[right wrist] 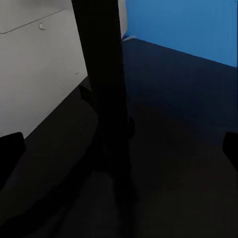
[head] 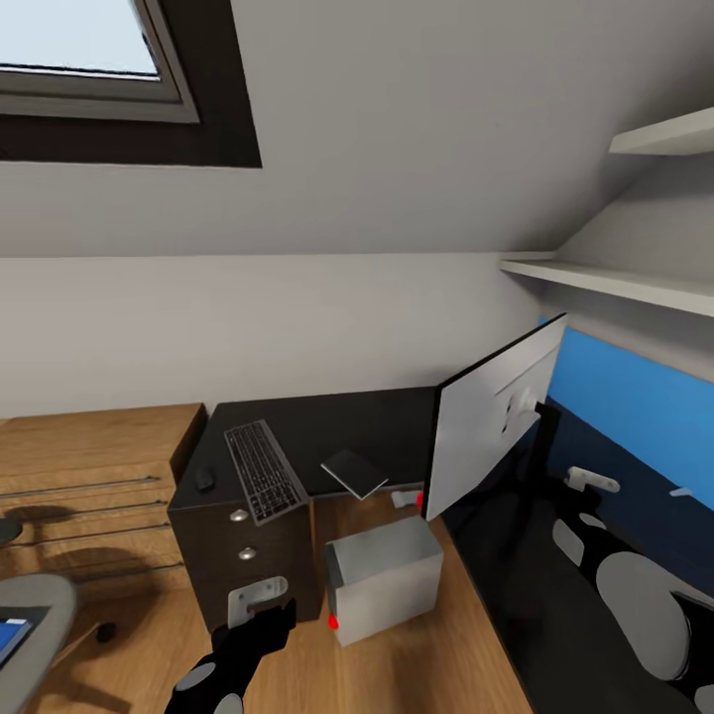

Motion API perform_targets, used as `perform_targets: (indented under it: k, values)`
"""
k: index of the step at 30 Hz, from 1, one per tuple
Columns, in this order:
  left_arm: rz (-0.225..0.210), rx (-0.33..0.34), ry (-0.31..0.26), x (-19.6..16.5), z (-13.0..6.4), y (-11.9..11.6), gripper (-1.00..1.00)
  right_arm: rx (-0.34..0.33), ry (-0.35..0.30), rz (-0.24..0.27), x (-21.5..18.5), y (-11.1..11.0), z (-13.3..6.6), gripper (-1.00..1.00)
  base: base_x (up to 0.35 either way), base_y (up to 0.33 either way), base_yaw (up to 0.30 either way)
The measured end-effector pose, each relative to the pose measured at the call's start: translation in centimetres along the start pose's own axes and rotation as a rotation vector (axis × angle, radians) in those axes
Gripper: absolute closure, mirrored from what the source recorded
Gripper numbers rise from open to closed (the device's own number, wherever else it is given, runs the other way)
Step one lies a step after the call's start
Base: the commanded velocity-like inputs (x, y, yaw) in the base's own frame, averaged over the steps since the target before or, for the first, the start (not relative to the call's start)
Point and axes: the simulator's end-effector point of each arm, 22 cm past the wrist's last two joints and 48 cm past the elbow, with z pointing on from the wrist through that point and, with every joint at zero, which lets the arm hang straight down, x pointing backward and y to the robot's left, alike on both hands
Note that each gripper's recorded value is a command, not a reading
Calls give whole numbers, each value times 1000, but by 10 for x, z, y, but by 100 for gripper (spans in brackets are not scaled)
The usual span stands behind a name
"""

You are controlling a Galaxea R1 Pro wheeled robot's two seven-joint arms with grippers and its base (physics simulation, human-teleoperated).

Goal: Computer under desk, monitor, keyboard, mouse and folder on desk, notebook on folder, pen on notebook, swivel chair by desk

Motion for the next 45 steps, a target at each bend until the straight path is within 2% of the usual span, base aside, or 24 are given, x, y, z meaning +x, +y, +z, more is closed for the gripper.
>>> perform_targets:
  k: [28,45]
  values:
    - [2,1,2,1,0,-1,-100,11,0,-3,0,-3,0,-100,122,-41,0]
    - [2,2,4,2,0,-1,-100,42,1,-6,0,-10,0,-100,94,-24,0]
